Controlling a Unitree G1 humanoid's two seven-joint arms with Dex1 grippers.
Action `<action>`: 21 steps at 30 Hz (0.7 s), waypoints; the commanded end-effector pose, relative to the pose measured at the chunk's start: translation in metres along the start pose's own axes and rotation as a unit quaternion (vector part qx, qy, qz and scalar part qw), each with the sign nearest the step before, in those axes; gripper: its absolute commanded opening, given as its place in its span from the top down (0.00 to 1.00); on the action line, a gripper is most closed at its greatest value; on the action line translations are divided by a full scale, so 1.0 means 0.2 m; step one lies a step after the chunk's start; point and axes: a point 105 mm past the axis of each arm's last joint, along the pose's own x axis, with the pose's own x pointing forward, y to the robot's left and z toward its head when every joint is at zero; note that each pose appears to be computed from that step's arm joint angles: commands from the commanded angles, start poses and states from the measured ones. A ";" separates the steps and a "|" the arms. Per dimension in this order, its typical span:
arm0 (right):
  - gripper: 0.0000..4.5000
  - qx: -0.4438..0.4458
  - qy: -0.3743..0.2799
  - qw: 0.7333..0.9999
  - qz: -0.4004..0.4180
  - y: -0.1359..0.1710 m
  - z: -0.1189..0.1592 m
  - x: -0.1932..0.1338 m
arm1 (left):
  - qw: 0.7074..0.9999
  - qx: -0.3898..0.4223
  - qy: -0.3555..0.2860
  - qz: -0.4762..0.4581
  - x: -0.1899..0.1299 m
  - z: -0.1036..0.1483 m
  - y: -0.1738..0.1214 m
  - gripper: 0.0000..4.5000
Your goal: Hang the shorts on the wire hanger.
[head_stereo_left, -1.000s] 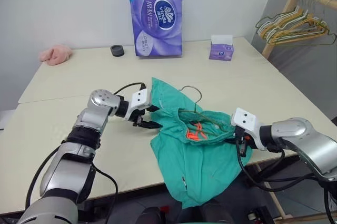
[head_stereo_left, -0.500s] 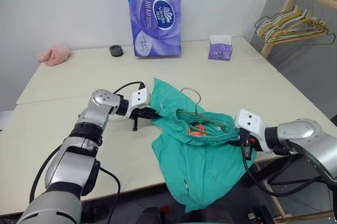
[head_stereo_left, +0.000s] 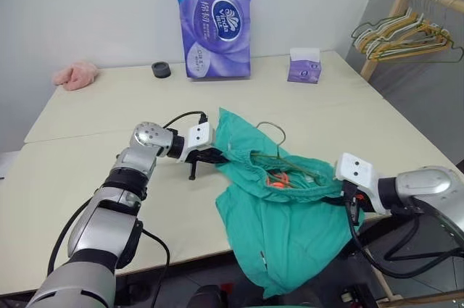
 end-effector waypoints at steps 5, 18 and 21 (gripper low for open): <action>1.00 0.001 -0.013 1.000 -0.014 -0.03 0.03 -0.02 | 0.998 -0.051 -0.032 -0.002 -0.08 0.02 -0.03 0.99; 1.00 0.082 -0.046 0.995 -0.030 -0.07 0.05 -0.05 | 0.993 -0.037 -0.046 0.100 -0.13 0.03 0.08 0.32; 1.00 0.127 -0.039 0.990 -0.036 -0.07 0.02 -0.07 | 0.987 -0.051 -0.080 0.130 -0.16 0.08 0.14 0.32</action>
